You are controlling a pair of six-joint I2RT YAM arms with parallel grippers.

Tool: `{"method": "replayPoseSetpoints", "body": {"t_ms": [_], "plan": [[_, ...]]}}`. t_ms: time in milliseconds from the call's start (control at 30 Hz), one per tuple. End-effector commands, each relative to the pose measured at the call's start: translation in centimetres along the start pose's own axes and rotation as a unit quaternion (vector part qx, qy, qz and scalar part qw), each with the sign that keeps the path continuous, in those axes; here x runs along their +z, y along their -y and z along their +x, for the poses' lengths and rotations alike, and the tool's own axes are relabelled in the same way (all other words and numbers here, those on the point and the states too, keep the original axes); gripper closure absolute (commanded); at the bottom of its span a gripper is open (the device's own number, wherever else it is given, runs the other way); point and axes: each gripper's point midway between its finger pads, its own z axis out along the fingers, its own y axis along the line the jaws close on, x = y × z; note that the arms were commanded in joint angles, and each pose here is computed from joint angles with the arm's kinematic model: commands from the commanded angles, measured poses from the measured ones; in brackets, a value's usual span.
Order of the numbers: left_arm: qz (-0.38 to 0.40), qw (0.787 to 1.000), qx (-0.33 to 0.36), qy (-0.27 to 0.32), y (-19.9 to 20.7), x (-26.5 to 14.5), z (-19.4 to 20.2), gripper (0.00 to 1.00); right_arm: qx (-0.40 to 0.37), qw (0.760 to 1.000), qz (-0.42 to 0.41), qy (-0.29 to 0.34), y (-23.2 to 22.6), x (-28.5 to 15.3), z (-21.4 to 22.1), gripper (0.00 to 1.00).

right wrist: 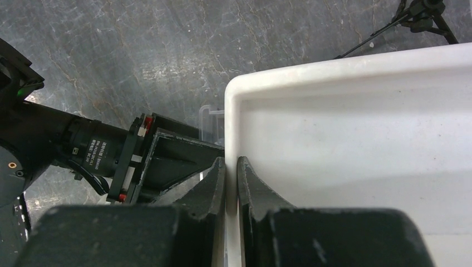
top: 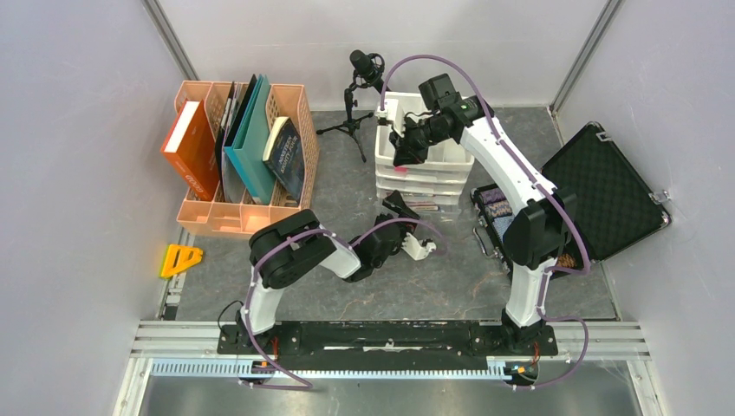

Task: Organize the desk
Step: Close the drawer in the storage box.

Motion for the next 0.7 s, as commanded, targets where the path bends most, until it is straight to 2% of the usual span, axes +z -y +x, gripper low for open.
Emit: {"method": "replayPoseSetpoints", "body": {"t_ms": [0,667], "plan": [[-0.069,0.998,-0.008,-0.01,-3.1,-0.2,0.7,0.0,0.036,0.999,-0.025,-0.022,-2.3,-0.7,0.7,1.0],[-0.146,0.989,-0.027,0.006,-9.5,-2.0,0.4,0.0,0.04,0.999,-0.001,-0.032,0.3,-0.2,1.2,1.0]]}}
